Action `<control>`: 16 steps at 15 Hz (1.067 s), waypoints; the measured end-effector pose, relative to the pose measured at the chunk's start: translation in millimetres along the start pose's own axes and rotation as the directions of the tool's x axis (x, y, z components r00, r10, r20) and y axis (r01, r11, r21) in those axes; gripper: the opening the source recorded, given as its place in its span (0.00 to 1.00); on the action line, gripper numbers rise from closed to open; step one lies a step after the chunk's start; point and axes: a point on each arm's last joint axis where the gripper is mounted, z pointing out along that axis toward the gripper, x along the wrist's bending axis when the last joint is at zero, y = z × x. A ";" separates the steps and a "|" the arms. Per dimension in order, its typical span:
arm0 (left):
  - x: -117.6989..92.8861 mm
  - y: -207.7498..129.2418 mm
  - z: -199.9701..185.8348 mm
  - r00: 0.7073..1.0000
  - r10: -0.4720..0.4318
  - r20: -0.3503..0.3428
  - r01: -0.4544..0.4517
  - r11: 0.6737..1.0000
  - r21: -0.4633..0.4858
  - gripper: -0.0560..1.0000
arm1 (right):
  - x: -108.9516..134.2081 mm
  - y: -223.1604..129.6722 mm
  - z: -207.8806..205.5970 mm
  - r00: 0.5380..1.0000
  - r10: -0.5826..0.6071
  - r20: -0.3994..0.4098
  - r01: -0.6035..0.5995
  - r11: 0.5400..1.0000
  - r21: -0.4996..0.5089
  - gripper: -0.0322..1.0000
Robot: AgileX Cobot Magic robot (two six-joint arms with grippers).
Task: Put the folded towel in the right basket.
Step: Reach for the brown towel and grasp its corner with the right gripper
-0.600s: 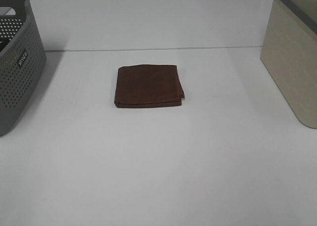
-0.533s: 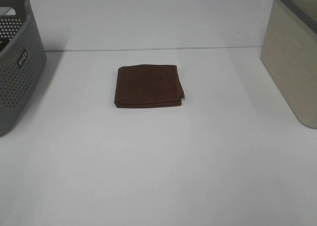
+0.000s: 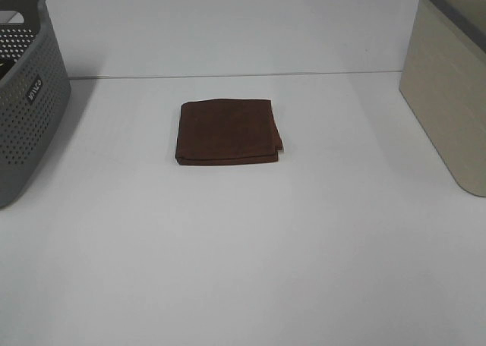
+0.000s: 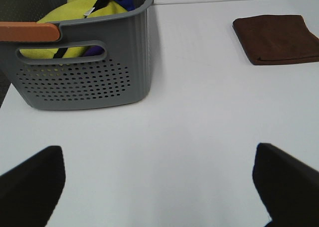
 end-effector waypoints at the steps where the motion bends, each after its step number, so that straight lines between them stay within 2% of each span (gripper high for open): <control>1: 0.0 0.0 0.0 1.000 0.000 0.000 0.000 1.000 0.000 0.97 | 0.0 0.0 0.0 1.000 0.000 0.000 0.000 1.000 0.000 0.62; 16: 0.0 0.0 0.0 1.000 0.000 0.000 0.000 1.000 0.000 0.97 | 0.0 0.0 0.0 1.000 0.000 0.000 0.000 1.000 0.000 0.62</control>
